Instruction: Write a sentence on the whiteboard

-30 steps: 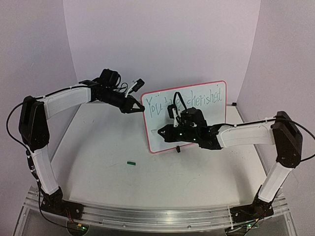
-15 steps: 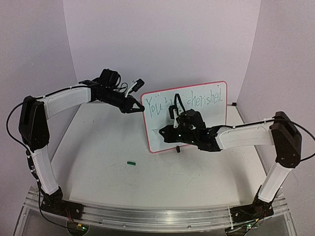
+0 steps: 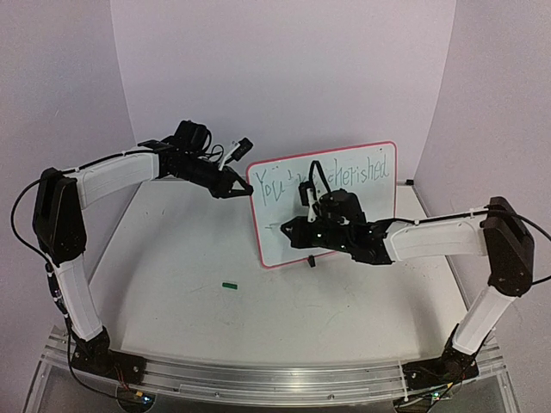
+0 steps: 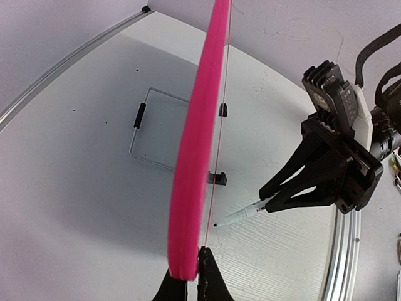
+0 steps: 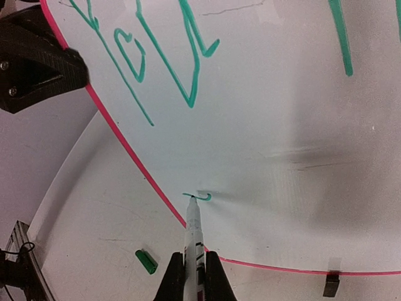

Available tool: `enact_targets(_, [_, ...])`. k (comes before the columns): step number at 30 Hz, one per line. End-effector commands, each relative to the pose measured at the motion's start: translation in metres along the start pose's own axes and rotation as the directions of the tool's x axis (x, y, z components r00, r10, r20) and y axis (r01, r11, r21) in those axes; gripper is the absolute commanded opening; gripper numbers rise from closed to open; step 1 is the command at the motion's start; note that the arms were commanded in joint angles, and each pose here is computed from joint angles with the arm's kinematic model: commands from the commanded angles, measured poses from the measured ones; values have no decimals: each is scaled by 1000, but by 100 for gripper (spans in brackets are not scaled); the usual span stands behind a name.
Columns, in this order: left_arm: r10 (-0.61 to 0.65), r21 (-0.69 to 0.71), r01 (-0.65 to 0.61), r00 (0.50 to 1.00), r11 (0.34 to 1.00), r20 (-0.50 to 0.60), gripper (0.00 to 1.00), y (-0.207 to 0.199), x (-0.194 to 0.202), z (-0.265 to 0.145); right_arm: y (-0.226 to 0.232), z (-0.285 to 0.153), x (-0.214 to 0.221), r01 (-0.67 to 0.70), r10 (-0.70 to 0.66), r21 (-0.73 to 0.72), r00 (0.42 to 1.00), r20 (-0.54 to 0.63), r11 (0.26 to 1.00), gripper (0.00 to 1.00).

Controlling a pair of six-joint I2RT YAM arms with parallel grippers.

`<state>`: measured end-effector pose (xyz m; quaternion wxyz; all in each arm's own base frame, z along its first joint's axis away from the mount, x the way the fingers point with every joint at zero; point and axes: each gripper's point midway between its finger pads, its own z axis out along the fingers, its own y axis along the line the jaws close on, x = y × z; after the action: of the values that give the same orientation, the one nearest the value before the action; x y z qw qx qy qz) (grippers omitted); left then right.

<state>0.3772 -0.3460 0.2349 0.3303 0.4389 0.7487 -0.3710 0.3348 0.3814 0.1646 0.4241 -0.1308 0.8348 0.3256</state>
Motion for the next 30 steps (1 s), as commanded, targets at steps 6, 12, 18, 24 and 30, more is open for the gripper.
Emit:
enact_targets(6, [11, -36, -12, 1000, 999, -28, 0, -1, 6, -7, 20, -4, -36, 3, 1, -55, 997, 83, 998, 0])
enact_targets(12, [12, -37, -13, 1000, 999, -27, 0, -1, 6, -7, 17, -1, -42, 1, 2, -41, 995, 96, 999, 0])
enact_targets(18, [14, -39, -15, 1000, 999, -26, 0, -2, 6, -8, 8, 7, -34, -16, 17, -20, 998, 67, 1000, 0])
enact_targets(24, [17, -40, -18, 1000, 999, -25, 0, -3, 5, -9, -1, 11, -18, -32, 32, 3, 999, 27, 999, 0])
enact_targets(30, [20, -44, -21, 1000, 999, -23, 0, -3, 4, -10, -10, 13, 1, -49, 49, 21, 999, -15, 999, 0])
